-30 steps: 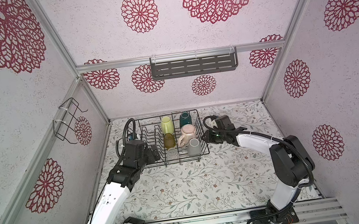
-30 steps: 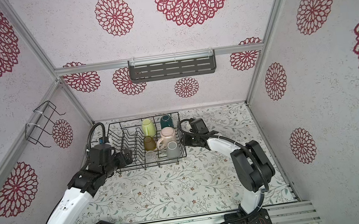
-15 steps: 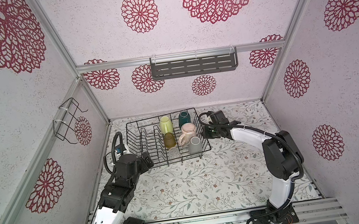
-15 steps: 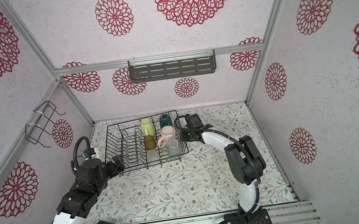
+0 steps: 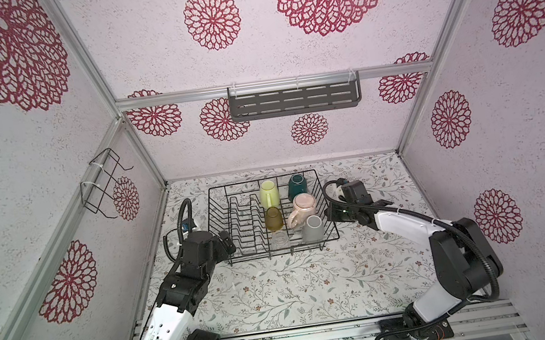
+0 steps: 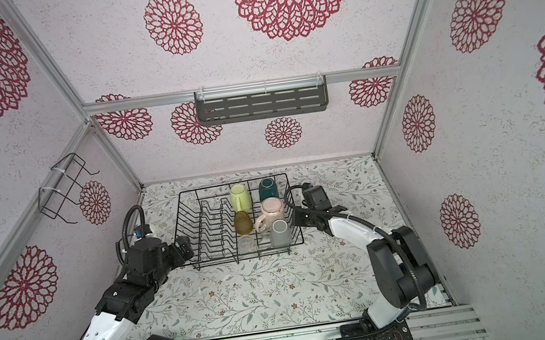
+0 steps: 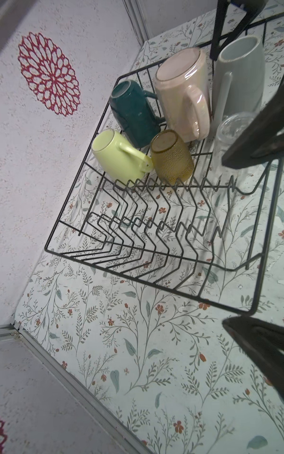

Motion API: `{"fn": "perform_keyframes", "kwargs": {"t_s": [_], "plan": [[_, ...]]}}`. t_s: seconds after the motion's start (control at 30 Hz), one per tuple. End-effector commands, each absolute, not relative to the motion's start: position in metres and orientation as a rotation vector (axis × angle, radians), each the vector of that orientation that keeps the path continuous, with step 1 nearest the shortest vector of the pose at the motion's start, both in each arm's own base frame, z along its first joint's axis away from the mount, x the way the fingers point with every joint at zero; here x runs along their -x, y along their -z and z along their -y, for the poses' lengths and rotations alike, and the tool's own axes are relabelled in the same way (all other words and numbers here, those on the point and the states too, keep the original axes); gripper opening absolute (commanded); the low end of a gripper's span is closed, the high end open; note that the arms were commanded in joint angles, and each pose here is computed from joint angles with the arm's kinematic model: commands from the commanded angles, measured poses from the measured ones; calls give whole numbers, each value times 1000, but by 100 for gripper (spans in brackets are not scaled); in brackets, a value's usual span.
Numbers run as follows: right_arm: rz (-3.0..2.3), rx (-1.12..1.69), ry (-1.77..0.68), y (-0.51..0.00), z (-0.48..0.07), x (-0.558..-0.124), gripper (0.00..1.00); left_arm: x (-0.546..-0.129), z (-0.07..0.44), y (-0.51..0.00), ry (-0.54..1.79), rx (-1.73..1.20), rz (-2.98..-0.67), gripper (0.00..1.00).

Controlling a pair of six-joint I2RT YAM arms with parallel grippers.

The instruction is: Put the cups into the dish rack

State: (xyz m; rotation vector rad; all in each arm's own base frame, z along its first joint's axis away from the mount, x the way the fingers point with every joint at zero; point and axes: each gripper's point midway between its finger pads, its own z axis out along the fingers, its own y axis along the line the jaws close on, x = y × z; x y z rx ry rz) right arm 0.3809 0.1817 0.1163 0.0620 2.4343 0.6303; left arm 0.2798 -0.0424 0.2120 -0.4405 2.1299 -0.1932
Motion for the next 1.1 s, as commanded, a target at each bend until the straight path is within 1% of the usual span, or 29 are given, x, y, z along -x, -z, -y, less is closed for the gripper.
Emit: {"fn": "perform_keyframes", "kwargs": {"t_s": [0.0, 0.23, 0.27, 0.3, 0.33, 0.4, 0.43, 0.47, 0.5, 0.57, 0.6, 0.67, 0.7, 0.77, 0.97, 1.03, 1.07], "plan": [[-2460, -128, -523, -111, -140, -370, 0, -289, 40, -225, 197, 447, -2077, 97], [-2439, -202, -448, -112, -94, -351, 3, -297, 33, -221, 122, 433, -2079, 97], [-2429, -208, -450, -114, -92, -349, 6, -298, 29, -220, 104, 434, -2080, 97], [-2424, -212, -453, -114, -90, -346, 10, -299, 25, -218, 87, 441, -2079, 97], [-2422, -212, -456, -114, -89, -344, 12, -300, 21, -217, 74, 454, -2077, 97], [-2426, -167, -472, -115, -92, -340, 10, -303, 10, -209, 62, 495, -2076, 97], [-2426, -160, -470, -116, -91, -339, 10, -304, 5, -206, 69, 519, -2077, 97], [-2421, -162, -463, -119, -89, -339, 12, -305, -1, -202, 76, 549, -2077, 97], [-2414, -163, -458, -121, -88, -338, 19, -306, -6, -199, 84, 577, -2074, 97], [-2385, -161, -456, -131, -86, -338, 35, -311, -17, -193, 86, 610, -2066, 97], [-2368, -160, -451, -136, -86, -338, 40, -313, -20, -191, 83, 607, -2064, 97], [-2317, -166, -430, -151, -81, -339, 46, -319, -31, -189, 43, 616, -2055, 97], [-2291, -168, -415, -158, -78, -339, 54, -321, -35, -188, 30, 623, -2051, 97], [-2225, -159, -371, -176, -71, -340, 98, -329, -41, -187, 12, 623, -2037, 97], [-2011, -238, -172, -216, -33, -342, 99, -347, -59, -188, -130, 606, -1992, 97], [-1943, -225, -112, -220, -25, -344, 99, -351, -64, -191, -166, 599, -1972, 97], [-1909, -173, -82, -222, -24, -344, 99, -354, -62, -191, -175, 560, -1970, 97]]}}
